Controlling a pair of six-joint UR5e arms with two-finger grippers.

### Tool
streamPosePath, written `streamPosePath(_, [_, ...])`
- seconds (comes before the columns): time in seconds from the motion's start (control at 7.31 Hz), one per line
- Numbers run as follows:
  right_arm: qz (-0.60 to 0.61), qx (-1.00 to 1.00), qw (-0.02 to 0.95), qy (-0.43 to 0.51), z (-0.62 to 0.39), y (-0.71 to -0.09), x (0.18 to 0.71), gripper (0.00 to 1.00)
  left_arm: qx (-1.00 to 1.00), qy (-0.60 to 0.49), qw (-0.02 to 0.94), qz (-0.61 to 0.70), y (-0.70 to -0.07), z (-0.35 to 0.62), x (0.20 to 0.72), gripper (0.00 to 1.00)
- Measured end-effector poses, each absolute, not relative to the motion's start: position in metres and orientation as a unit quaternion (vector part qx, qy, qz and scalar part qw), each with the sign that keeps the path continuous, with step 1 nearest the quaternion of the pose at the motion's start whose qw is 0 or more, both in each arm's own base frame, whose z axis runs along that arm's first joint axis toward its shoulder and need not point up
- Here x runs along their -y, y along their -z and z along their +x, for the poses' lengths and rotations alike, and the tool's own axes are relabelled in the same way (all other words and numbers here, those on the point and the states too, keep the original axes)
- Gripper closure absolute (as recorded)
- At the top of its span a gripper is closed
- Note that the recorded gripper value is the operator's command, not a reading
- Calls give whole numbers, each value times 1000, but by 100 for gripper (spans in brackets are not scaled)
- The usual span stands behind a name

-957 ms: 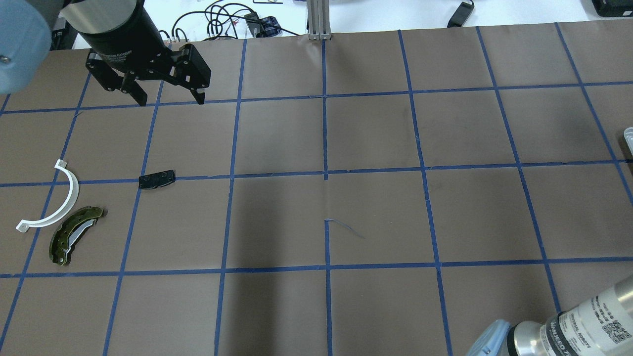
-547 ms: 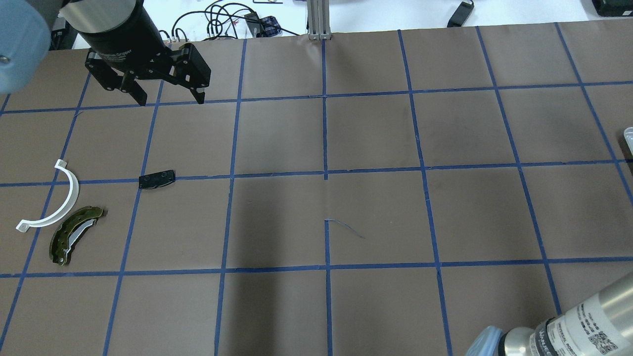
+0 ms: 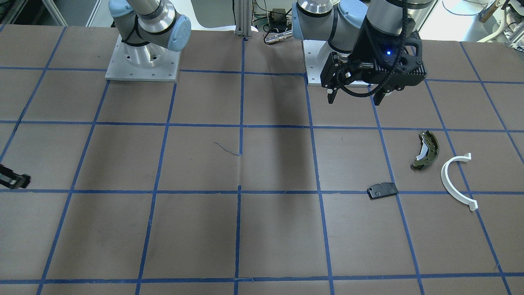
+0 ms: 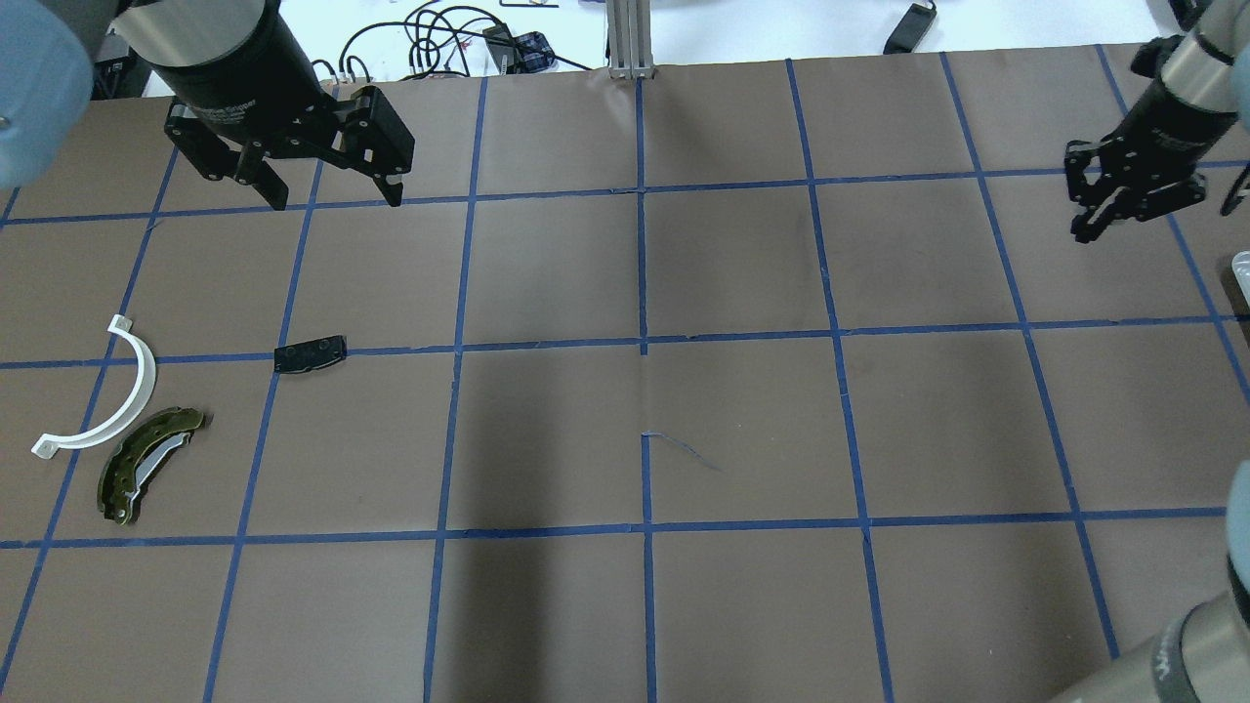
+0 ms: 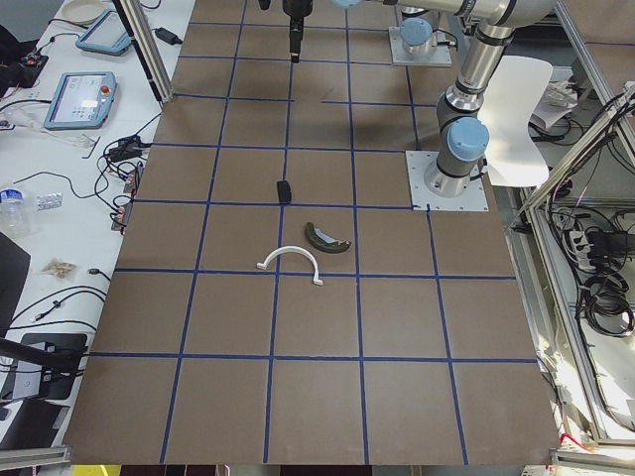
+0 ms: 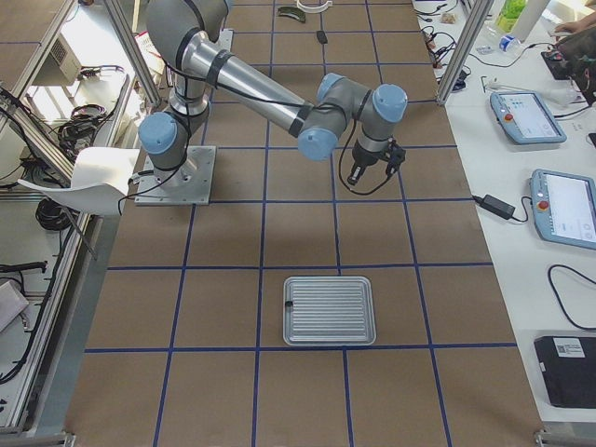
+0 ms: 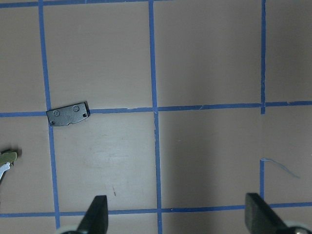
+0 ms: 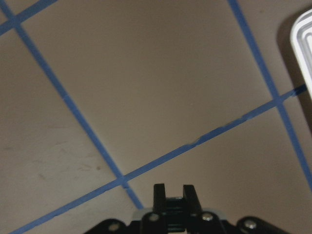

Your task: Place bearing gear from tray to pile

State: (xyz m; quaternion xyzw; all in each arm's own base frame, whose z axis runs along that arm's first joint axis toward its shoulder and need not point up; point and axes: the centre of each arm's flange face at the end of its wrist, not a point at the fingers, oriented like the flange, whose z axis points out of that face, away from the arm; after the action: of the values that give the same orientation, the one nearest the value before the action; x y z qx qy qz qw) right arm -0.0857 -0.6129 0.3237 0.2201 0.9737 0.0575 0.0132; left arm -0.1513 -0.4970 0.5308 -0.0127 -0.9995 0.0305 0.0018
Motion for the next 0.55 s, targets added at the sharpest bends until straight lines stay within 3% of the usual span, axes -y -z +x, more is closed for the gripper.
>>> streamPosePath(0.55, [186,-982,6,-35,151,-312,599,100,999,-30,2,-13,-530,-152,496,0])
